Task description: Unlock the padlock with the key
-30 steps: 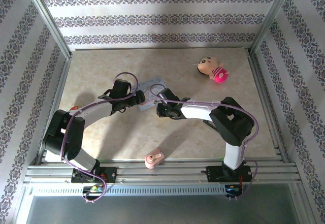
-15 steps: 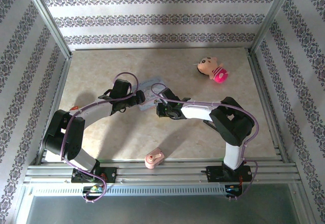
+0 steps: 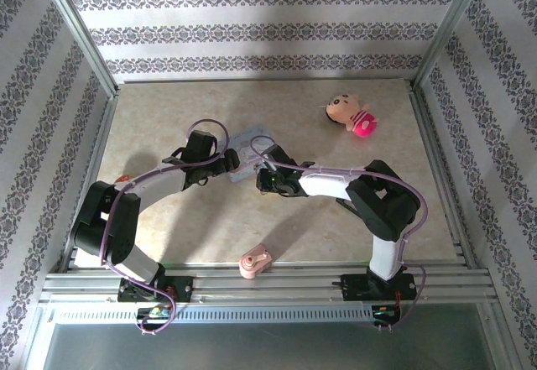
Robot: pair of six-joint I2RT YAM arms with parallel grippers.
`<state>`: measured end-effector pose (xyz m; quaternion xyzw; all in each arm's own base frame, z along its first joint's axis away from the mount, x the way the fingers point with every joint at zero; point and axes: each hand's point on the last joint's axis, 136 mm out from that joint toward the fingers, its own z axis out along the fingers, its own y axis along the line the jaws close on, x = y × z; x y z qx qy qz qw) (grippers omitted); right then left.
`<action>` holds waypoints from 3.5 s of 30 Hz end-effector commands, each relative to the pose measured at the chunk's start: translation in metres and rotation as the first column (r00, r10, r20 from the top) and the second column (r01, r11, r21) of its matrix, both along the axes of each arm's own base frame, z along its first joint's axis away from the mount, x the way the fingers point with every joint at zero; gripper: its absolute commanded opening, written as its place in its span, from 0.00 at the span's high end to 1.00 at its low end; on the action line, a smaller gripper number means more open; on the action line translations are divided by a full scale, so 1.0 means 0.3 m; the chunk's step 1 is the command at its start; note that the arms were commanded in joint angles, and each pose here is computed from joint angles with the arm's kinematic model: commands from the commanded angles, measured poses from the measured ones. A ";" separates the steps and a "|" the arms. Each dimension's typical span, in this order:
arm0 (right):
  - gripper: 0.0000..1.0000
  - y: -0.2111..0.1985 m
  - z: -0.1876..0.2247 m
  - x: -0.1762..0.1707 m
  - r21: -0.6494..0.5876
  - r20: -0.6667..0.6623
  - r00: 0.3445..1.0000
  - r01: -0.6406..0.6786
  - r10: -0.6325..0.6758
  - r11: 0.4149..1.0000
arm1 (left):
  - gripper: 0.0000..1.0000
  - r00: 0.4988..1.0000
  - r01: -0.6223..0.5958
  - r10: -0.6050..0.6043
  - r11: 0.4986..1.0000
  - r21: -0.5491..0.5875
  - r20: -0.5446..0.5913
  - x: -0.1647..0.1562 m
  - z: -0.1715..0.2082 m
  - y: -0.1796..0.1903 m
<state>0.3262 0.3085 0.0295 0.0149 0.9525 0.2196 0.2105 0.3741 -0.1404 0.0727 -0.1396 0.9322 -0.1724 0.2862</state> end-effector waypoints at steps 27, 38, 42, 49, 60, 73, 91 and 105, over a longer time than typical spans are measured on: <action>0.92 -0.009 0.067 0.071 0.163 0.043 0.993 0.106 -0.114 0.981 | 0.01 0.995 0.008 0.001 0.996 0.093 -0.095 -0.059 -0.084 0.043; 0.92 0.004 0.065 0.081 0.219 0.032 0.991 0.119 -0.129 0.968 | 0.01 0.995 0.006 0.004 0.995 0.097 -0.104 -0.070 -0.099 0.047; 0.92 0.000 0.061 0.080 0.235 0.026 0.990 0.132 -0.142 0.963 | 0.01 0.994 0.007 0.004 0.995 0.101 -0.107 -0.073 -0.102 0.049; 0.92 -0.009 0.068 0.087 0.251 0.035 0.986 0.149 -0.163 0.956 | 0.03 0.993 0.009 0.003 0.995 0.101 -0.120 -0.077 -0.109 0.049; 0.92 -0.012 0.071 0.096 0.264 0.044 0.983 0.161 -0.179 0.951 | 0.04 0.992 0.009 0.002 0.996 0.085 -0.126 -0.076 -0.109 0.041; 0.92 -0.062 0.056 0.091 0.181 0.069 0.980 0.174 -0.189 0.968 | 0.01 0.992 0.006 0.006 0.996 0.091 -0.123 -0.074 -0.107 0.044; 0.91 -0.013 0.083 0.135 0.222 0.081 0.978 0.169 -0.191 0.960 | 0.05 0.991 0.022 -0.010 0.996 0.083 -0.134 -0.079 -0.116 0.035; 0.91 -0.043 0.074 0.159 0.234 0.078 0.966 0.224 -0.247 0.946 | 0.11 0.990 0.030 -0.018 0.996 0.087 -0.137 -0.080 -0.114 0.036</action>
